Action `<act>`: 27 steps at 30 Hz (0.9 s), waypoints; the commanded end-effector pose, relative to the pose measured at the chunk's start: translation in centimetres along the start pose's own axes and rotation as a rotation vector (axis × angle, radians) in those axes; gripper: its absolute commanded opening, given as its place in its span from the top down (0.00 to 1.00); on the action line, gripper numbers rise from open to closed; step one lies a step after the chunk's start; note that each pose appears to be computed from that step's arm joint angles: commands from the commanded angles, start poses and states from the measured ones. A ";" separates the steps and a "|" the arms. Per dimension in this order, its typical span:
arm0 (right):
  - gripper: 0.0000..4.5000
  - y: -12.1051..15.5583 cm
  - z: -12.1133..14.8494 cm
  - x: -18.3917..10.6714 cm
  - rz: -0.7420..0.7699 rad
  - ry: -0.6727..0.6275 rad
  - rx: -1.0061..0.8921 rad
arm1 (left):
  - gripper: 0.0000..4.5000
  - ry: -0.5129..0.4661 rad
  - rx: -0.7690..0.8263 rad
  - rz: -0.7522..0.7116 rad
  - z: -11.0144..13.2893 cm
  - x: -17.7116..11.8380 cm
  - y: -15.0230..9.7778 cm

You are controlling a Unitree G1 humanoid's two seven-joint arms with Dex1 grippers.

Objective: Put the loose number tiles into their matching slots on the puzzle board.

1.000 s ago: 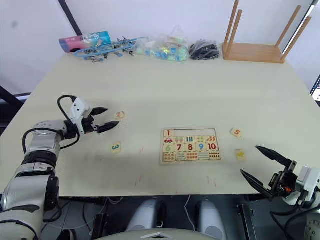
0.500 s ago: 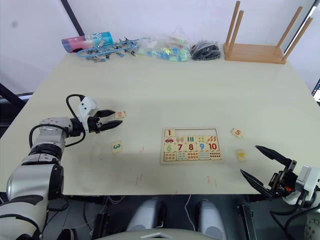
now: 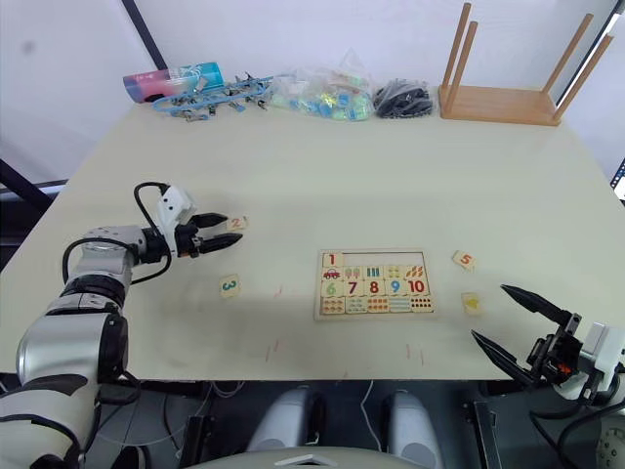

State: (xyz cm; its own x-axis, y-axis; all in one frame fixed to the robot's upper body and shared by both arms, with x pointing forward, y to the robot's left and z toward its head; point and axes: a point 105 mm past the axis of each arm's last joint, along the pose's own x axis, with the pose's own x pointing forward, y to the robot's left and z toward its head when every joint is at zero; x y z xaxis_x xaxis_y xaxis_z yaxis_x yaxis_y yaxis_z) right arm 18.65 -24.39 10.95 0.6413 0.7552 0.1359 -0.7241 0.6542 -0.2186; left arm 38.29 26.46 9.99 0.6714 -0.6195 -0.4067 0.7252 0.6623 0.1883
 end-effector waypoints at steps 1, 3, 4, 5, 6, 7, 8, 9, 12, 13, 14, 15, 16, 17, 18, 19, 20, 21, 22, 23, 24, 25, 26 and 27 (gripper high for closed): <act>0.00 -0.4 0.9 -0.4 -0.016 -0.008 -0.046 | 0.29 0.050 -0.002 -0.034 -0.6 0.4 -0.5; 0.00 -0.3 0.8 -0.5 -0.018 -0.007 -0.046 | 0.29 0.060 -0.003 -0.051 -0.8 0.4 -0.7; 0.00 -0.3 0.8 -0.6 -0.019 -0.005 -0.045 | 0.34 0.063 -0.004 -0.062 -0.9 0.4 -0.9; 0.00 -0.2 0.8 -0.6 -0.020 -0.004 -0.045 | 0.39 0.064 -0.005 -0.069 -1.0 0.4 -0.9; 0.00 -0.2 0.8 -0.7 -0.020 -0.004 -0.045 | 0.48 0.066 -0.005 -0.073 -1.0 0.3 -1.0; 0.00 -0.2 0.8 -0.7 -0.021 -0.003 -0.045 | 0.59 0.068 -0.004 -0.073 -1.1 0.3 -1.0; 0.00 -0.2 0.8 -0.7 -0.021 -0.003 -0.045 | 0.70 0.070 -0.004 -0.072 -1.1 0.2 -1.0; 0.00 -0.2 0.8 -0.7 -0.022 -0.003 -0.045 | 0.78 0.077 -0.001 -0.074 -1.2 0.1 -1.0; 0.00 -0.3 0.8 -0.7 -0.023 -0.003 -0.046 | 0.78 0.089 0.003 -0.070 -1.5 -0.2 -0.9; 0.00 -0.3 0.8 -0.7 -0.023 -0.004 -0.047 | 0.78 0.090 0.003 -0.069 -1.5 -0.2 -0.9; 0.00 -0.3 0.8 -0.7 -0.022 -0.005 -0.046 | 0.78 0.092 0.003 -0.070 -1.6 -0.3 -0.8; 0.00 -0.3 0.7 -0.6 -0.021 -0.006 -0.046 | 0.78 0.093 0.005 -0.071 -1.6 -0.4 -0.8; 0.00 -0.3 0.7 -0.5 -0.020 -0.007 -0.046 | 0.78 0.095 0.009 -0.075 -1.6 -0.4 -0.9; 0.00 -0.3 0.7 -0.5 -0.018 -0.008 -0.046 | 0.78 0.095 0.011 -0.078 -1.6 -0.5 -0.9; 0.00 -0.3 0.7 -0.4 -0.017 -0.010 -0.045 | 0.78 0.088 0.011 -0.079 -1.5 -0.6 -0.9; 0.00 -0.3 0.7 -0.4 -0.016 -0.012 -0.045 | 0.78 0.081 0.012 -0.079 -1.4 -0.7 -0.8; 0.00 -0.2 0.7 -0.3 -0.014 -0.014 -0.045 | 0.78 0.074 0.017 -0.082 -1.2 -0.8 -0.8; 0.00 -0.2 0.7 -0.3 -0.011 -0.016 -0.045 | 0.78 0.064 0.020 -0.084 -0.9 -0.9 -0.7; 0.00 -0.2 0.7 -0.3 -0.009 -0.018 -0.045 | 0.78 0.057 0.023 -0.086 -0.8 -0.9 -0.7; 0.00 -0.2 0.7 -0.2 -0.005 -0.019 -0.044 | 0.78 0.049 0.033 -0.094 -0.5 -1.0 -0.6; 0.00 -0.1 0.8 -0.2 0.000 -0.021 -0.042 | 0.78 0.040 0.043 -0.104 -0.1 -1.2 -0.6; 0.00 -0.1 0.8 -0.1 0.004 -0.022 -0.041 | 0.78 0.030 0.052 -0.112 0.3 -1.3 -0.5; 0.00 -0.1 0.8 -0.1 0.008 -0.023 -0.041 | 0.78 0.021 0.064 -0.122 0.7 -1.3 -0.5; 0.00 0.0 0.8 -0.1 0.013 -0.025 -0.040 | 0.78 0.012 0.079 -0.140 1.1 -1.4 -0.6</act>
State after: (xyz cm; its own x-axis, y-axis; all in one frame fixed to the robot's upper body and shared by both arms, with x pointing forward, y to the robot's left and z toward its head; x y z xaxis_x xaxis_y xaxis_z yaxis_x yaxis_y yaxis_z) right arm 18.54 -24.36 11.00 0.6353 0.7597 0.1388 -0.7247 0.6486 -0.2327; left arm 37.16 26.32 10.33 0.5741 -0.6825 -0.4523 0.8075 0.5633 0.1750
